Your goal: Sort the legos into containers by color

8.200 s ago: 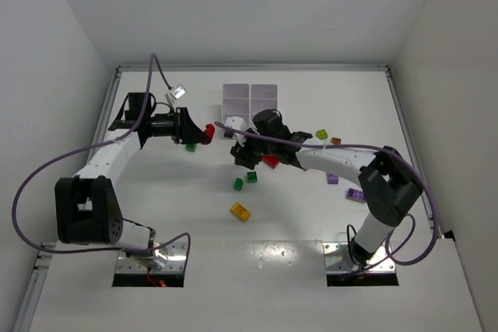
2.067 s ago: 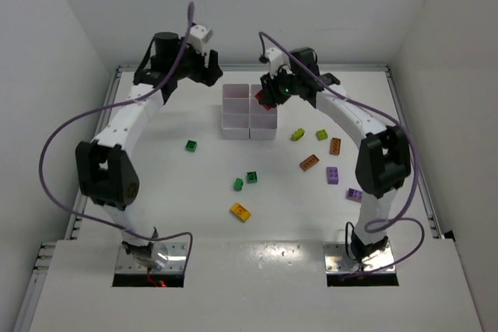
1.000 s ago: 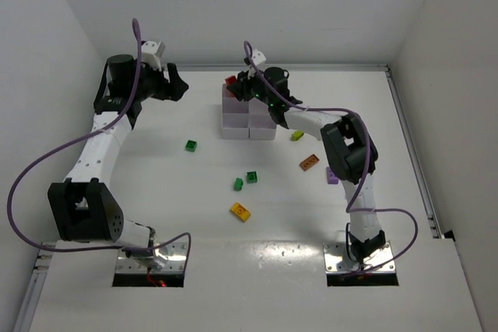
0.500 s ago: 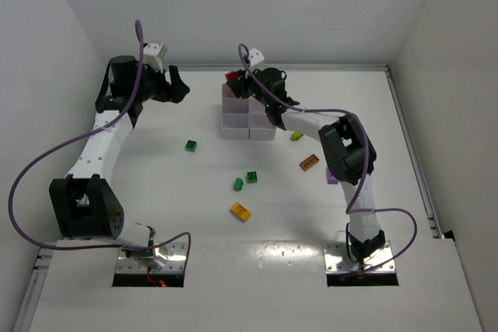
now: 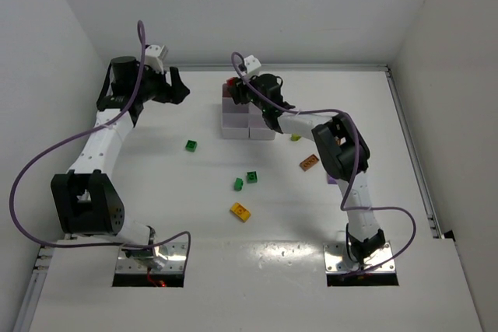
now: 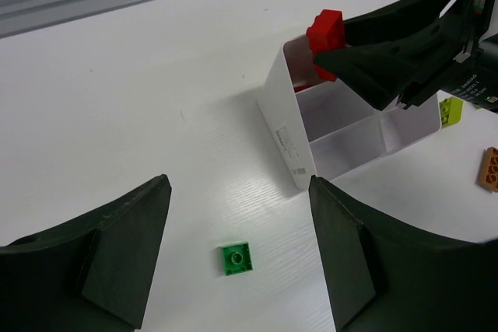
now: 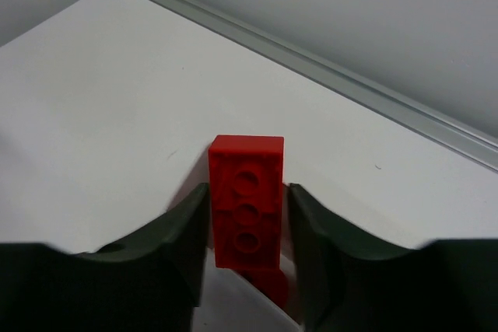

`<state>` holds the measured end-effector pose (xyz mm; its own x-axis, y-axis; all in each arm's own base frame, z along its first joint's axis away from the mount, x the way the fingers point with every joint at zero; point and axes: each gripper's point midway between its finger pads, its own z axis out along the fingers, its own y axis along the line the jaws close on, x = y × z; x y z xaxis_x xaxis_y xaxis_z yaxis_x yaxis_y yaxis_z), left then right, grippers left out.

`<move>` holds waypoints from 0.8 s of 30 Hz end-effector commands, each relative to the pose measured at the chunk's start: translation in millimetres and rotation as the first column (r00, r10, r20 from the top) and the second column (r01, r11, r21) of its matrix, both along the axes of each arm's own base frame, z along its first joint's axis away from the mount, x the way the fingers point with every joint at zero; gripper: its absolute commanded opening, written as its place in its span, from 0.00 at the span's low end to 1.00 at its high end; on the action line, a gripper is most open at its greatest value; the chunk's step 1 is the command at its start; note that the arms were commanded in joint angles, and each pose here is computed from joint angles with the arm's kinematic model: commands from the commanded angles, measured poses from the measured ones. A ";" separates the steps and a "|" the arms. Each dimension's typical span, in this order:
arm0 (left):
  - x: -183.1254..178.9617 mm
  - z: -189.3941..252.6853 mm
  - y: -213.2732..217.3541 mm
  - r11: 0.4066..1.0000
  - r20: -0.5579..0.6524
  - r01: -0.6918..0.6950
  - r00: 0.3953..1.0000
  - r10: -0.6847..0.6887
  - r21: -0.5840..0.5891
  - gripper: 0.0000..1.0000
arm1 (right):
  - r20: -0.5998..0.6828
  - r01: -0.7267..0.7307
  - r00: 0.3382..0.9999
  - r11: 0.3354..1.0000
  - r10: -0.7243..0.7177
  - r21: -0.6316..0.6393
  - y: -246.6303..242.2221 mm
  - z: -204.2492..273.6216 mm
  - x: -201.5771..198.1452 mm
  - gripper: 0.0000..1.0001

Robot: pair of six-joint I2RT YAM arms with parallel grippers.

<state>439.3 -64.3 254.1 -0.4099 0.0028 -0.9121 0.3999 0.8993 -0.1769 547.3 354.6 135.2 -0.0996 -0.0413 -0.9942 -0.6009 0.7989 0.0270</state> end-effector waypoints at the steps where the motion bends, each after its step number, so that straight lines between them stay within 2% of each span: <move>1: 2.1 7.0 2.9 1.000 0.033 0.011 0.999 -0.011 -0.001 0.78 | 0.095 0.003 0.996 1.000 -0.006 0.030 6.3 29.8 6.2 0.51; 3: 1.6 7.2 1.9 1.000 0.038 0.023 0.999 -0.023 0.004 0.78 | 0.104 -0.007 0.995 0.999 0.003 0.036 7.3 36.6 4.7 0.59; 6: -4.6 -4.7 -0.8 0.999 0.009 0.052 0.999 -0.052 0.014 0.78 | 0.128 -0.030 0.992 0.998 0.021 0.064 7.7 59.0 -2.7 0.67; 12: -30.7 -58.5 6.3 0.990 -0.135 0.093 0.988 -0.079 0.102 0.78 | 0.156 -0.090 0.985 0.989 0.072 0.115 3.3 111.4 -31.2 0.70; 13: -36.1 -64.5 4.5 0.987 -0.160 0.109 0.983 -0.089 0.121 0.78 | 0.185 -0.106 0.980 0.985 0.079 0.140 0.2 142.2 -40.5 0.70; 16: -57.9 -106.2 7.3 0.969 -0.321 0.166 0.942 -0.101 0.182 0.73 | 0.093 -0.192 0.979 0.977 0.183 0.092 -4.2 138.1 -70.6 0.70; 18: -71.9 -126.3 11.2 0.964 -0.403 0.183 0.911 -0.093 0.192 0.73 | 0.011 -0.234 0.972 0.972 0.234 0.007 -18.0 135.9 -92.6 0.69; 20: -74.2 -138.2 11.1 0.959 -0.438 0.196 0.895 -0.089 0.206 0.73 | -0.143 -0.298 0.947 0.952 0.286 -0.070 -36.0 107.9 -118.6 0.69; 23: -79.6 -149.7 3.3 0.952 -0.492 0.229 0.864 -0.104 0.201 0.77 | -0.258 -0.376 0.908 0.915 0.331 -0.147 -60.4 74.5 -144.3 0.69; 24: -80.7 -160.5 1.2 0.948 -0.529 0.243 0.843 -0.102 0.203 0.77 | -0.331 -0.413 0.879 0.895 0.344 -0.169 -66.9 60.8 -160.5 0.69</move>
<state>370.4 -58.4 109.2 -0.7490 0.2602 -0.6094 0.4475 0.8769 -0.1756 434.7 311.2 276.4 -0.0965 -0.1404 -0.9854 -0.7895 0.6137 -0.0101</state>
